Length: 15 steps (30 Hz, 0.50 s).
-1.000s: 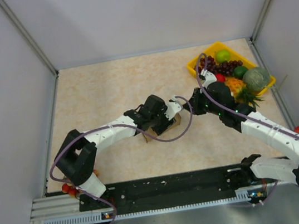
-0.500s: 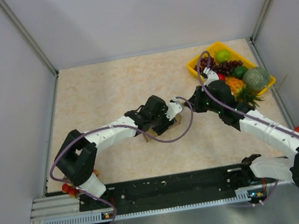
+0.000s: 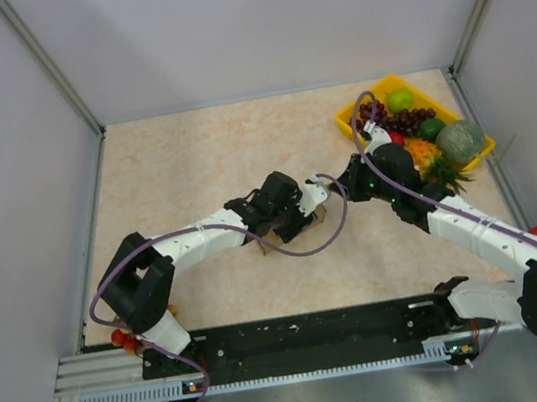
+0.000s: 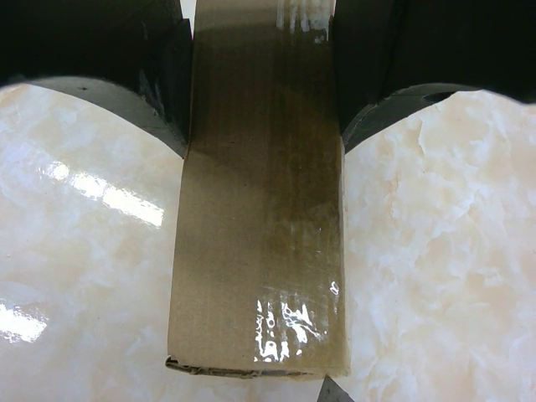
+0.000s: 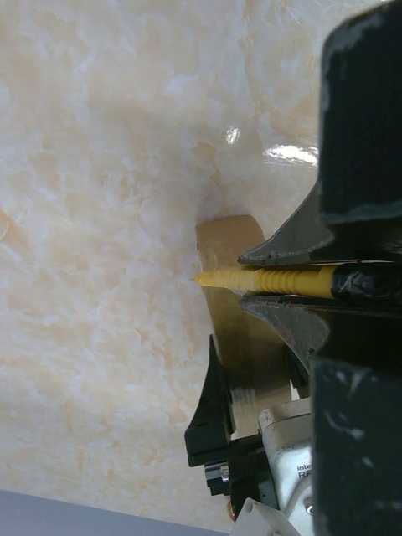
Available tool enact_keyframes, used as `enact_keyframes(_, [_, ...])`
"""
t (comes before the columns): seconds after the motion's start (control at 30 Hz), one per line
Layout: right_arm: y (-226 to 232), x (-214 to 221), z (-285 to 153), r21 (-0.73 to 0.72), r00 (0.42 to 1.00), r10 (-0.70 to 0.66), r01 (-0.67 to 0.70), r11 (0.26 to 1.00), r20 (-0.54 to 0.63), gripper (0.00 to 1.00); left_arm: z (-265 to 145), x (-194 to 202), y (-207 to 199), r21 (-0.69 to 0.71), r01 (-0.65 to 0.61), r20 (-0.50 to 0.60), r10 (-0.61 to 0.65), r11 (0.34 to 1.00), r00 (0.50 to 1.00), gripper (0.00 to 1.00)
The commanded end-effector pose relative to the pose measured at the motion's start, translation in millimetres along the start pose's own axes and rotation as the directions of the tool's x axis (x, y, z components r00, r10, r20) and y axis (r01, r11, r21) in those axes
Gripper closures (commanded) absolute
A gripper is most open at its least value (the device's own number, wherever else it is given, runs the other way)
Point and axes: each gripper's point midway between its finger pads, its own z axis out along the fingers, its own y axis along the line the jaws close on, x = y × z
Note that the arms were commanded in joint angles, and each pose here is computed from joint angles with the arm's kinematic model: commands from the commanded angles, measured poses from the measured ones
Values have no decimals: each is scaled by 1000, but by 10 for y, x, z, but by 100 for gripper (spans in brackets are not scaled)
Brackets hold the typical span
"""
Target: Unpack the express box
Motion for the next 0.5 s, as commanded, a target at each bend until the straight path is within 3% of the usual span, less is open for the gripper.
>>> enact_keyframes(0.0, [2, -15, 54, -25, 1000, -10, 10, 1000, 15, 100, 100, 678, -105, 15, -18, -225, 21, 1000, 974, 82])
enact_keyframes(0.23, [-1, 126, 91, -54, 1000, -4, 3, 999, -19, 100, 116, 663, -110, 14, -16, -225, 19, 1000, 974, 82])
enact_keyframes(0.47, [-48, 522, 40, -89, 987, -15, 1, 996, -162, 100, 158, 639, -84, -7, 7, -227, -8, 1000, 974, 84])
